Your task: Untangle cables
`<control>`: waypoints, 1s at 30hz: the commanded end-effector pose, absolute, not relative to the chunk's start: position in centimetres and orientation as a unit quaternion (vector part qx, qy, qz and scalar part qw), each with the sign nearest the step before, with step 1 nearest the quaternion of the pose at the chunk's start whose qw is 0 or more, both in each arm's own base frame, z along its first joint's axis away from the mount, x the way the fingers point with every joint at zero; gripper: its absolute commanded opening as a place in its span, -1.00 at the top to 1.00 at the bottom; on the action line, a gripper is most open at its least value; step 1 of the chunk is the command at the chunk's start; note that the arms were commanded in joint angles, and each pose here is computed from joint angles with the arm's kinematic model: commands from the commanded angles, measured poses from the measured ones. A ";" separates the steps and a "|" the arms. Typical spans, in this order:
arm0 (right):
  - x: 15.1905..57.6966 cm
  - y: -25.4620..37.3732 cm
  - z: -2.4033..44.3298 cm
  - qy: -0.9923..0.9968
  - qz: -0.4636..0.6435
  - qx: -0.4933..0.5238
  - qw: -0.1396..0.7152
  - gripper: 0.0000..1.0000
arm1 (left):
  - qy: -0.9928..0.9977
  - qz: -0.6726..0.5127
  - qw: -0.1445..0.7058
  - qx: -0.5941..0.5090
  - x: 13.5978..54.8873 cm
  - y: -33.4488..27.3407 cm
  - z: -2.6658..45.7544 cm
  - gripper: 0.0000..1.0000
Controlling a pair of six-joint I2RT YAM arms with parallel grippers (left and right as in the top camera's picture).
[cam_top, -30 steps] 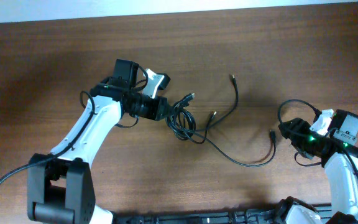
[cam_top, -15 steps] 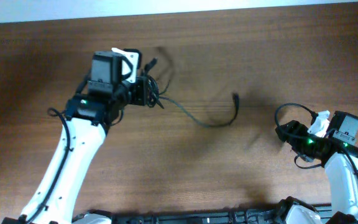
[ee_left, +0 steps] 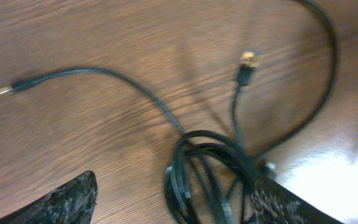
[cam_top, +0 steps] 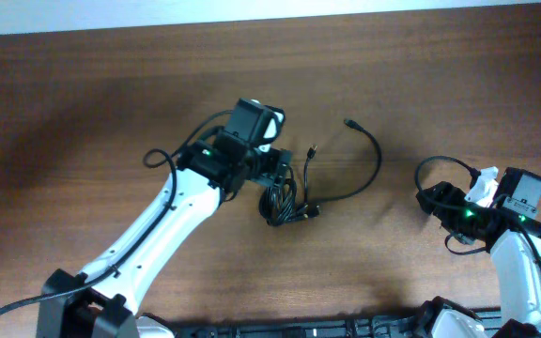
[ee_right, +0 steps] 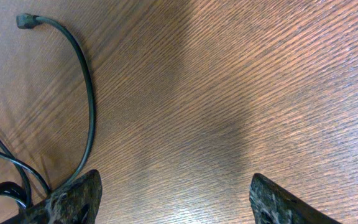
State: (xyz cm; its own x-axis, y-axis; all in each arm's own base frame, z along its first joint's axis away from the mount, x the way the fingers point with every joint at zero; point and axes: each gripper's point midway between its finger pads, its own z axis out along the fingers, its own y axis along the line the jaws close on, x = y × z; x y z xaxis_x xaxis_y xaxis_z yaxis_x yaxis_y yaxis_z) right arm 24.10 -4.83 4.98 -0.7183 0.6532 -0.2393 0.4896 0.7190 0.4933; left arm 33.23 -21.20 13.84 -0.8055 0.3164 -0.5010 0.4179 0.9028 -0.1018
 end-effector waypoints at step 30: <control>23.9 -5.5 4.8 0.908 0.184 0.319 0.201 -0.50 | 0.960 -0.245 0.064 0.123 30.0 -25.4 10.1 -0.21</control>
